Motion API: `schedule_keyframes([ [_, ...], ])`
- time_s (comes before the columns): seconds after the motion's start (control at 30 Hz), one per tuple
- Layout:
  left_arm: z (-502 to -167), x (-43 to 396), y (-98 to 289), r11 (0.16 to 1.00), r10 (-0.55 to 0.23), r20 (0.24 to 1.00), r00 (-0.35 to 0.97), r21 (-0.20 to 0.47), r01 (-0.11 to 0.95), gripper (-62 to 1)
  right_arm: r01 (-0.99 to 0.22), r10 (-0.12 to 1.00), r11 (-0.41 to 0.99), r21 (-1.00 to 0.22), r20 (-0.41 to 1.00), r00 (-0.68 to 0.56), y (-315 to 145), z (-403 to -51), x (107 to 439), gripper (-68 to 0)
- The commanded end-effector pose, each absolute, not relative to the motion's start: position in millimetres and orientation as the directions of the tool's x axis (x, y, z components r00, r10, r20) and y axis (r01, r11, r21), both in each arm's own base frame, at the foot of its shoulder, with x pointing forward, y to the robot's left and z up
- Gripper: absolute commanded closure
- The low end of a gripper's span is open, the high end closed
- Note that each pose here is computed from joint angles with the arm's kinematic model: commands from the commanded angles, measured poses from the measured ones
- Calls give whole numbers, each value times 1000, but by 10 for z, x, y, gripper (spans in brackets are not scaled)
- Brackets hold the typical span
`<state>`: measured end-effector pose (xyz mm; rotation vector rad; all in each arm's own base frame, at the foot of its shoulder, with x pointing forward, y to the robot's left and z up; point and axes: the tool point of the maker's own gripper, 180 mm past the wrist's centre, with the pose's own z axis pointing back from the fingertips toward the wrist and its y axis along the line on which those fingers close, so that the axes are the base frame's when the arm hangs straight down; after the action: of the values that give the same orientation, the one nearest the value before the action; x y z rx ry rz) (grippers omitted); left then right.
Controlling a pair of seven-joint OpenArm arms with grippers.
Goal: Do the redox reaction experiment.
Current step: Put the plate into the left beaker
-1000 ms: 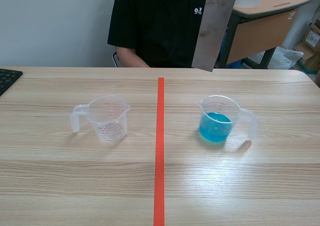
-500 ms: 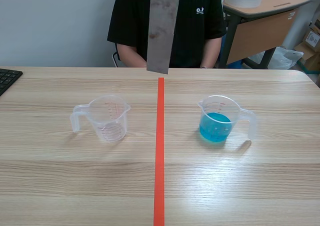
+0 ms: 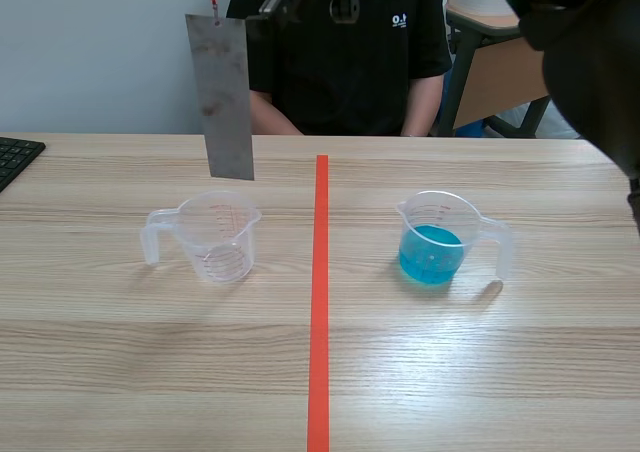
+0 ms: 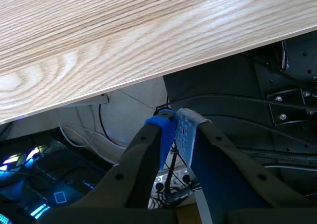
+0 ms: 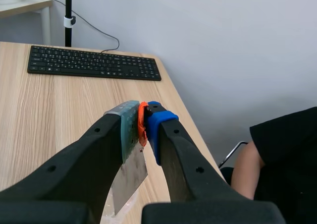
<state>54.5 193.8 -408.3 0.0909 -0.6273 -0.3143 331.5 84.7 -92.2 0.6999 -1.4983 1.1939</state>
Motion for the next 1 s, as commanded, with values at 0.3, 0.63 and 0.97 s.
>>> schedule_keyframes([
  [0.3,-4059,558,1916,949,-313,573,757,173,262,-49,-898,151,339,-280,958,-242,1122,-1033,3451,-17],
  [0.63,-4059,558,1917,949,-313,573,757,173,262,-49,-903,170,334,-270,960,-224,1262,-1107,3535,-17],
  [0.97,-4059,558,1917,949,-314,573,757,173,262,-49,-903,164,333,-271,960,-228,1289,-1085,3530,-17],
])
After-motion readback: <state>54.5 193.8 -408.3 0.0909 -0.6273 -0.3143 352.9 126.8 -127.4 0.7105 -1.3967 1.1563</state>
